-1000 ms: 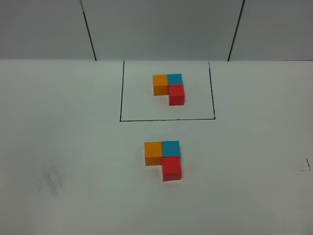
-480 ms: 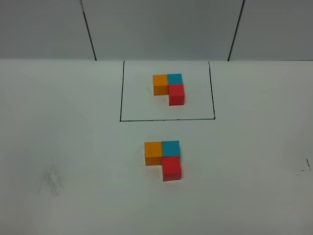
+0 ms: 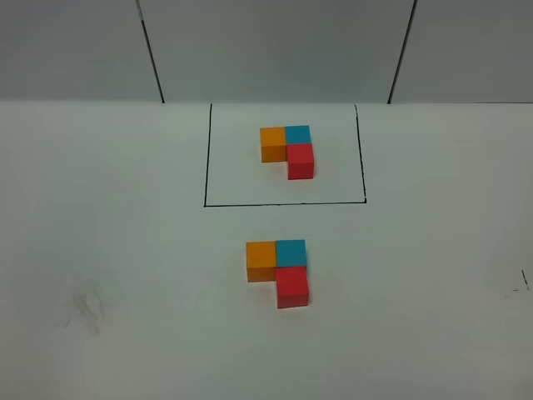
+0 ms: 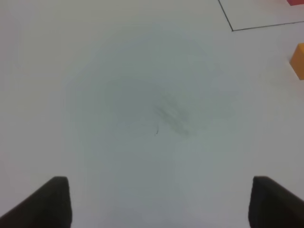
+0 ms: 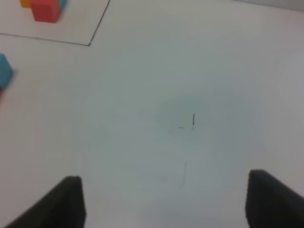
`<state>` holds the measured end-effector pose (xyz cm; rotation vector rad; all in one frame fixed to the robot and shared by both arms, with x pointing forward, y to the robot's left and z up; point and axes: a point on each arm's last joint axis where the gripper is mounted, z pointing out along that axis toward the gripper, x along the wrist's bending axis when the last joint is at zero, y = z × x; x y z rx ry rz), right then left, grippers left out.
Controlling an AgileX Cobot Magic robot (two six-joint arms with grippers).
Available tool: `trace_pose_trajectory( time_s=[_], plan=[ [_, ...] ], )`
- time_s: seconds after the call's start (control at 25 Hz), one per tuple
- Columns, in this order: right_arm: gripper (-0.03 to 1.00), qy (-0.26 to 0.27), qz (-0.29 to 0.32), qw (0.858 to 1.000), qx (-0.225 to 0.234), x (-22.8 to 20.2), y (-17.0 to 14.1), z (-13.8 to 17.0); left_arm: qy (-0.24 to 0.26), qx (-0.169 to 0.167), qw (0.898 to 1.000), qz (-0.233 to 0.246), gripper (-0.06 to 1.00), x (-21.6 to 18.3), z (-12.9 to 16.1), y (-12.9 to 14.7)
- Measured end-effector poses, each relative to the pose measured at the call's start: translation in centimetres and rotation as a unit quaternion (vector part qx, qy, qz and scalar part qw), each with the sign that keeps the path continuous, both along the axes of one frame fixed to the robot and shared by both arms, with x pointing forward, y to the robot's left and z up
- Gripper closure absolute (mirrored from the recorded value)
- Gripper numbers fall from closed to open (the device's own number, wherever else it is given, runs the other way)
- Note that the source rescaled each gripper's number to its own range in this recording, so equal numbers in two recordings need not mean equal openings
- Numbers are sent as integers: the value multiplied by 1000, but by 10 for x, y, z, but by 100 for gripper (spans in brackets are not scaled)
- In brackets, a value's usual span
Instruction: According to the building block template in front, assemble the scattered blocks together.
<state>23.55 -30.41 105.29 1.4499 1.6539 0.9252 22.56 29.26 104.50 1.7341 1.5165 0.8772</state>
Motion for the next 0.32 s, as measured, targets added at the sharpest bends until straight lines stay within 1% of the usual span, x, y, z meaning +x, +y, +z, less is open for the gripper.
trace_pose_trajectory(
  time_s=[0.32],
  plan=[
    [65, 0, -4, 1000, 1, 0, 0, 0, 0, 0, 1000, 0, 29, 0, 0, 0]
  ],
)
